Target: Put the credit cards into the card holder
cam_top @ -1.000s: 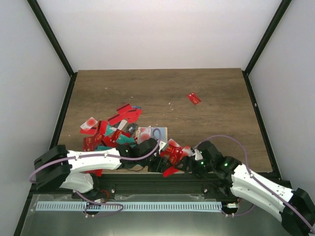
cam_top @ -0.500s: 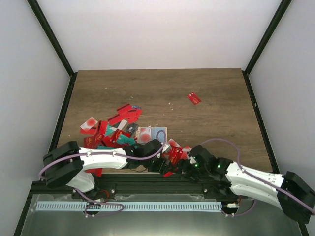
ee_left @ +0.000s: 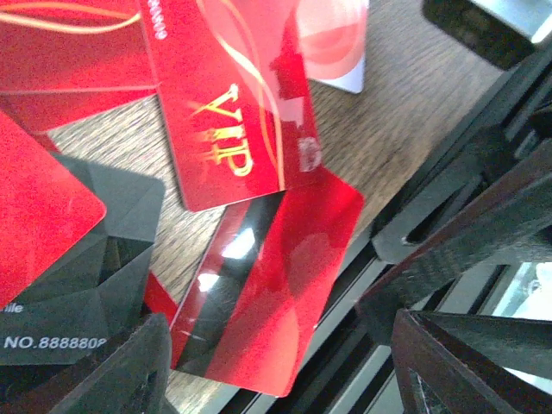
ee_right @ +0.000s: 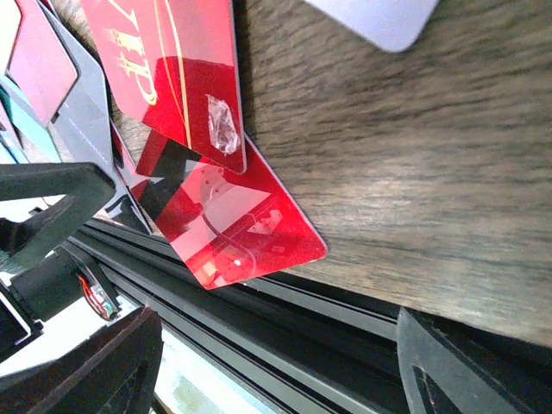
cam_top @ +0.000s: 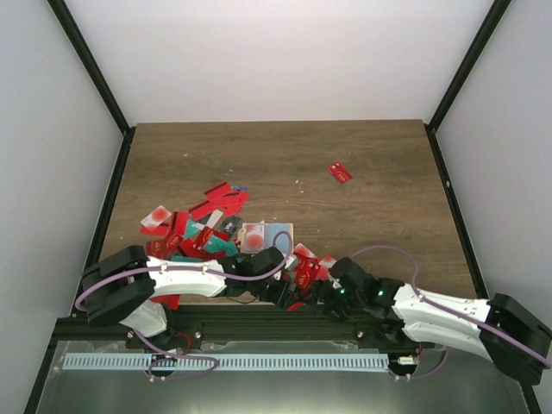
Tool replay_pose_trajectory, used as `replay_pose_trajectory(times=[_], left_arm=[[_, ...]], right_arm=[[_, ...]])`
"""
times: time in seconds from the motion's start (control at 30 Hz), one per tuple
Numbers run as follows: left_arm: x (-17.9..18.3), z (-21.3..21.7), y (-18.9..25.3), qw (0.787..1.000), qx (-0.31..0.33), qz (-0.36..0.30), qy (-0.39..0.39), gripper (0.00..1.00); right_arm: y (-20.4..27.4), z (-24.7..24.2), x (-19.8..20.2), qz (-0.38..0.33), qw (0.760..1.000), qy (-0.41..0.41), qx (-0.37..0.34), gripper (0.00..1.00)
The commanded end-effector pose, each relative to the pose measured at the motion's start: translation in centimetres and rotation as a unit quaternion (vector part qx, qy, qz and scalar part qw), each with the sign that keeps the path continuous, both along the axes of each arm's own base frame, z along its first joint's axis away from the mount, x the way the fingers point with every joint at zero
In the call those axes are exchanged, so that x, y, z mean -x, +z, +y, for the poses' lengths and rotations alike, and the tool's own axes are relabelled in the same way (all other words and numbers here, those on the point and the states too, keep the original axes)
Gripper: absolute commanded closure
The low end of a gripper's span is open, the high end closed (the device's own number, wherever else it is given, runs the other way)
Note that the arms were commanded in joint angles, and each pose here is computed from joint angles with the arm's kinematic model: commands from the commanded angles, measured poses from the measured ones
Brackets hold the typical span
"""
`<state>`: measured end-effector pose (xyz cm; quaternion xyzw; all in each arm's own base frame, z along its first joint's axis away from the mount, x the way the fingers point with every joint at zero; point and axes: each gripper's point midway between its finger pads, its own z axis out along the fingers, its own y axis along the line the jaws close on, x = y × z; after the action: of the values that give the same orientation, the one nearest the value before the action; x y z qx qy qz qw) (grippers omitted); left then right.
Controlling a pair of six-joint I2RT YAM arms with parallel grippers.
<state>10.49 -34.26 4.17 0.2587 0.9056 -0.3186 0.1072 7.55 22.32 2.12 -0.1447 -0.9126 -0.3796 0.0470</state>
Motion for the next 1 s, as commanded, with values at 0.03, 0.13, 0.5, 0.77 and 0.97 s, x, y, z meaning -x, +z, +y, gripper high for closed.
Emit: replay_pose_trajectory(times=[0.03, 0.13, 0.5, 0.77, 0.97], left_arm=[[1.0, 0.5, -1.6, 1.0, -0.009, 0.027, -0.002, 0.28], [1.2, 0.6, -1.6, 1.0, -0.006, 0.029, -0.001, 0.28], [2.1, 0.1, -0.7, 0.999, 0.022, 0.031, -0.018, 0.29], [2.4, -0.3, -0.8, 0.998, 0.032, 0.044, -0.014, 0.29], [2.5, -0.4, -0.9, 0.998, 0.035, 0.045, -0.016, 0.29]], right_arm=[[0.0, 0.2, -0.8, -0.008, 1.0, -0.028, -0.012, 0.26], [-0.1, 0.2, -0.9, -0.006, 0.999, -0.039, -0.014, 0.28], [-0.1, 0.5, -1.9, -0.008, 0.997, -0.074, -0.028, 0.33], [-0.7, 1.4, -1.8, 0.008, 0.997, -0.063, -0.033, 0.37], [-1.0, 1.8, -2.0, 0.012, 0.997, -0.063, -0.036, 0.47]])
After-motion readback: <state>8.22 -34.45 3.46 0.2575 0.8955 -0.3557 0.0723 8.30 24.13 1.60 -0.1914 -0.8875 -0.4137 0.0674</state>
